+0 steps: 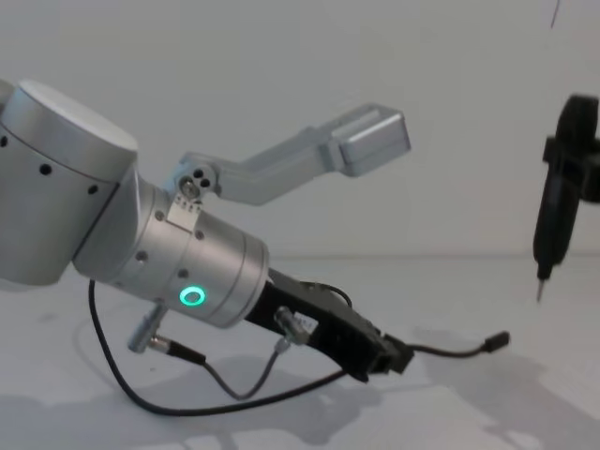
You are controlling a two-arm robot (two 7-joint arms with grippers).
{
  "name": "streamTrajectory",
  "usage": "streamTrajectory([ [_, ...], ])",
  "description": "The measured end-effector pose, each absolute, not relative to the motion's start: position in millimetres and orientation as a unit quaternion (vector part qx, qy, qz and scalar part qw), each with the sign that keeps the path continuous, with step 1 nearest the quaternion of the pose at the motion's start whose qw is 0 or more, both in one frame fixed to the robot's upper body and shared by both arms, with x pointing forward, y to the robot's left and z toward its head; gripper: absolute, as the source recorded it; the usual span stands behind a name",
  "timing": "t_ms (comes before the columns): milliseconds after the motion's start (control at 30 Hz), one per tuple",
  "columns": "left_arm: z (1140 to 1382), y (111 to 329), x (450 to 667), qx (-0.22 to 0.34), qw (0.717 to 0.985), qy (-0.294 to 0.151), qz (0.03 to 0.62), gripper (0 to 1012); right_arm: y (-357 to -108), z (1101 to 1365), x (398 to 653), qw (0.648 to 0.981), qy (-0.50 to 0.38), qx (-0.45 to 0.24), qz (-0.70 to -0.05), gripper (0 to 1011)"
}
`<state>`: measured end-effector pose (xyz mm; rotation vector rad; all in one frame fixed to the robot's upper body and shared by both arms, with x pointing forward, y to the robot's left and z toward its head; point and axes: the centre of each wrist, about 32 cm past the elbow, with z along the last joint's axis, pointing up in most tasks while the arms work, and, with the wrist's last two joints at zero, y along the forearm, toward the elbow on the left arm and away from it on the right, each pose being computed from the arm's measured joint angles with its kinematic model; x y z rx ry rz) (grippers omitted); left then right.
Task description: Pick up the data cable with the one hand.
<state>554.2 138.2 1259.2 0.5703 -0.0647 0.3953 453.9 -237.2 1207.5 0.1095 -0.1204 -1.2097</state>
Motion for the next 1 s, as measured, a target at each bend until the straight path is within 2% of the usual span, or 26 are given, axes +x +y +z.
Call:
streamTrajectory([
  [400,1271,145,551,0.261,0.939,-0.067,0.214,36,-237,1225,465,0.823,-0.074,0.087,-0.556,279],
  [1000,1276,148,548,0.252,0.938,-0.085,0.224,36,-242,1226,491,0.825,-0.075,0.100,-0.551,279],
])
